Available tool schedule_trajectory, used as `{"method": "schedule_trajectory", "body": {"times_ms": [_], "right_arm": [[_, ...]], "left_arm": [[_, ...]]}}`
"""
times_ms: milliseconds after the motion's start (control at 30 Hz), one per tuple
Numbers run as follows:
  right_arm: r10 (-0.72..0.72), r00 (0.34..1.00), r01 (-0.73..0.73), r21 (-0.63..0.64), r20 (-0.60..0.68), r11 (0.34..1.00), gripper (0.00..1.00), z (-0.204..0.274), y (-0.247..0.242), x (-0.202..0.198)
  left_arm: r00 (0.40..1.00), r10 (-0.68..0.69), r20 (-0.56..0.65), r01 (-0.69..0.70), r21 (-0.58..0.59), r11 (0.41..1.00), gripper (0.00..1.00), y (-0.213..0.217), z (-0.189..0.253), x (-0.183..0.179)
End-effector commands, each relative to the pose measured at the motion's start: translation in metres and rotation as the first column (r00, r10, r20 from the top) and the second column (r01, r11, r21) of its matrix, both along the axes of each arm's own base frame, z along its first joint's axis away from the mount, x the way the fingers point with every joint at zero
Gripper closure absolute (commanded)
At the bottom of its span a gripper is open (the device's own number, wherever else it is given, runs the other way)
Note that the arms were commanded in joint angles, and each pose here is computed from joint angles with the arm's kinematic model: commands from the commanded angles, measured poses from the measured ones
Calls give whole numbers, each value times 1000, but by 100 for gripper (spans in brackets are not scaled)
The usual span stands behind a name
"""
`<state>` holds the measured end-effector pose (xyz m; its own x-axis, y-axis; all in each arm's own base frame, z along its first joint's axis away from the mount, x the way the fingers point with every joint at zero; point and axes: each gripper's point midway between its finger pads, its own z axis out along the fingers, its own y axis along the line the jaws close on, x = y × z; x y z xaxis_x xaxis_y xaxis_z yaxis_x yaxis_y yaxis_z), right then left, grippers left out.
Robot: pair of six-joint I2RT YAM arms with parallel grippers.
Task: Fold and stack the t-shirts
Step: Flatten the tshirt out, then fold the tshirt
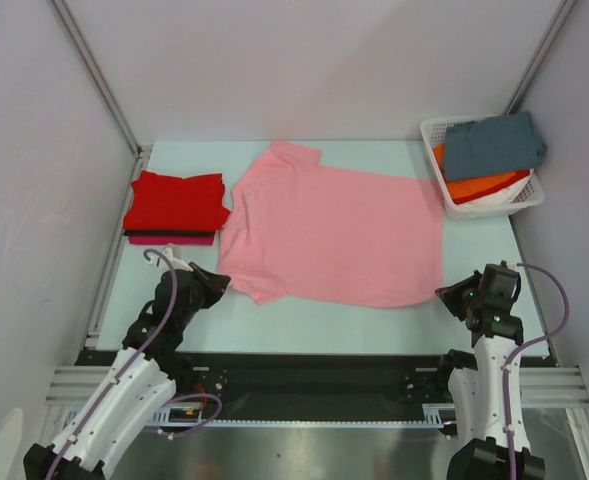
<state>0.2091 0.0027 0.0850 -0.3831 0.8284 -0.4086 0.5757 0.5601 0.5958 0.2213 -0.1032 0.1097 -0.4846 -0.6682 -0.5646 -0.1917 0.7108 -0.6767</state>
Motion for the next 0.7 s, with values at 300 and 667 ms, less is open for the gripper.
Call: {"method": "schedule_trajectory", "body": {"times_ms": [300,667], "right_arm": [[-75,996,78,-85,40,993,100,17,-27,54],[-143,989,144,-51,35,988,100,28,-51,102]], "left_arm": [[984,37,174,-42,27,999,98,-9,81,62],[977,87,193,-105,84,991,99,-17,111,125]]}}
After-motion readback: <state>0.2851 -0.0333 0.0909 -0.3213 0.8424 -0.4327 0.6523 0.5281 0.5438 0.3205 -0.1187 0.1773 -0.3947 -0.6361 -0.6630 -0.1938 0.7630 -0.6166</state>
